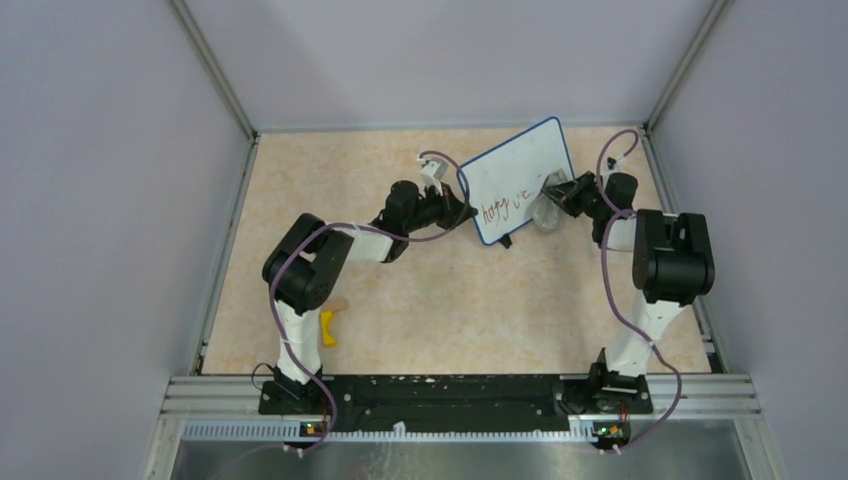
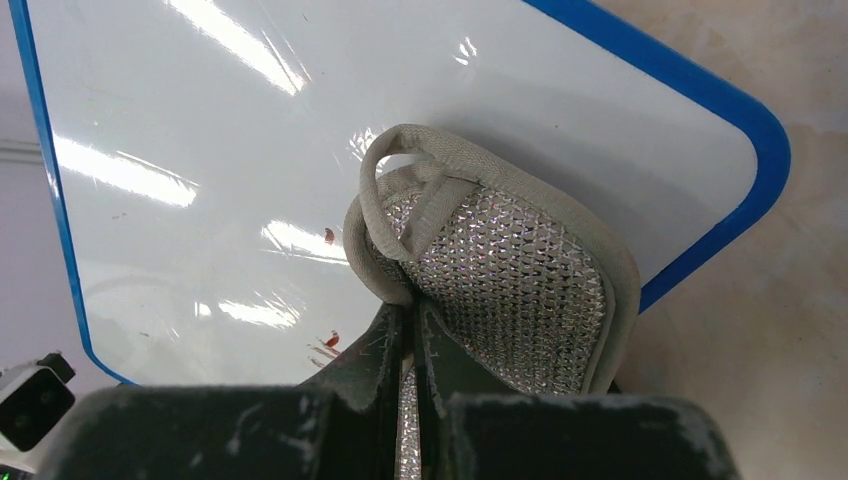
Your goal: Erase the whiteboard
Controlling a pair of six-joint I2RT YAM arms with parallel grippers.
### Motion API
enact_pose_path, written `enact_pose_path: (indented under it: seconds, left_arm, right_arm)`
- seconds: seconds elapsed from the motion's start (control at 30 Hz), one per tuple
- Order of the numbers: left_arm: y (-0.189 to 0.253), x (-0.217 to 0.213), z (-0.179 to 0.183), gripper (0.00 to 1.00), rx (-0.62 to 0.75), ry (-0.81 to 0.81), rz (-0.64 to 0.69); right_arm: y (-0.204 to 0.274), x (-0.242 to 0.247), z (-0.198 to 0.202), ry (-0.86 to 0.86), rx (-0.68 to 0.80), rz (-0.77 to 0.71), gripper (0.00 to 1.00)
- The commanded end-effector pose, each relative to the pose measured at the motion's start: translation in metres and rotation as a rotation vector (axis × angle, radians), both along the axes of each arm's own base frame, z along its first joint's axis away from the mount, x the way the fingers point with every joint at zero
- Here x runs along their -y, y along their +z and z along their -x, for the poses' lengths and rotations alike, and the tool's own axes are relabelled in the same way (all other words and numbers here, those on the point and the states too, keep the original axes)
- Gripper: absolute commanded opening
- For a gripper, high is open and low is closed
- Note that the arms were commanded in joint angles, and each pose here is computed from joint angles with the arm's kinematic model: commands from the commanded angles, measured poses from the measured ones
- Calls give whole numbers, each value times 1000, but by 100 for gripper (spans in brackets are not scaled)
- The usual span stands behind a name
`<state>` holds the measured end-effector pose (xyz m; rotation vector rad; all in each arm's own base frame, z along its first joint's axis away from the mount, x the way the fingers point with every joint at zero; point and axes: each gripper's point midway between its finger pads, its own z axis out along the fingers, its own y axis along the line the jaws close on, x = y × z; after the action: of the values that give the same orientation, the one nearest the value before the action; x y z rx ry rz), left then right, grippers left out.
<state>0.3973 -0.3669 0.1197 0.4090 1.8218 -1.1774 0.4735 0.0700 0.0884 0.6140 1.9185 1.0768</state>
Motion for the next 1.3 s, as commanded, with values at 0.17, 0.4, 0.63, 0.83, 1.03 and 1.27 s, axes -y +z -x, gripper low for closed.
enact_pose_path:
  seconds: [0.17, 0.4, 0.63, 0.83, 1.03, 1.27]
  left_arm:
    - [-43, 4, 26, 0, -80, -113, -70]
    - [-46, 1, 28, 0, -132, -120, -29]
    - [-43, -1, 26, 0, -125, -114, -31]
    - [-44, 0, 24, 0, -127, -118, -33]
    - [-46, 1, 23, 0, -131, -123, -37]
    - [-46, 2, 22, 0, -142, -132, -38]
  right_arm:
    - [82, -70, -26, 104, 172, -26, 0]
    - [103, -66, -49, 48, 208, -79, 0]
    - [33, -21, -55, -50, 53, -97, 0]
    - [-40, 11, -27, -112, -112, -90, 0]
    - [-39, 6, -20, -71, -94, -67, 0]
    - [38, -51, -23, 66, 62, -20, 0]
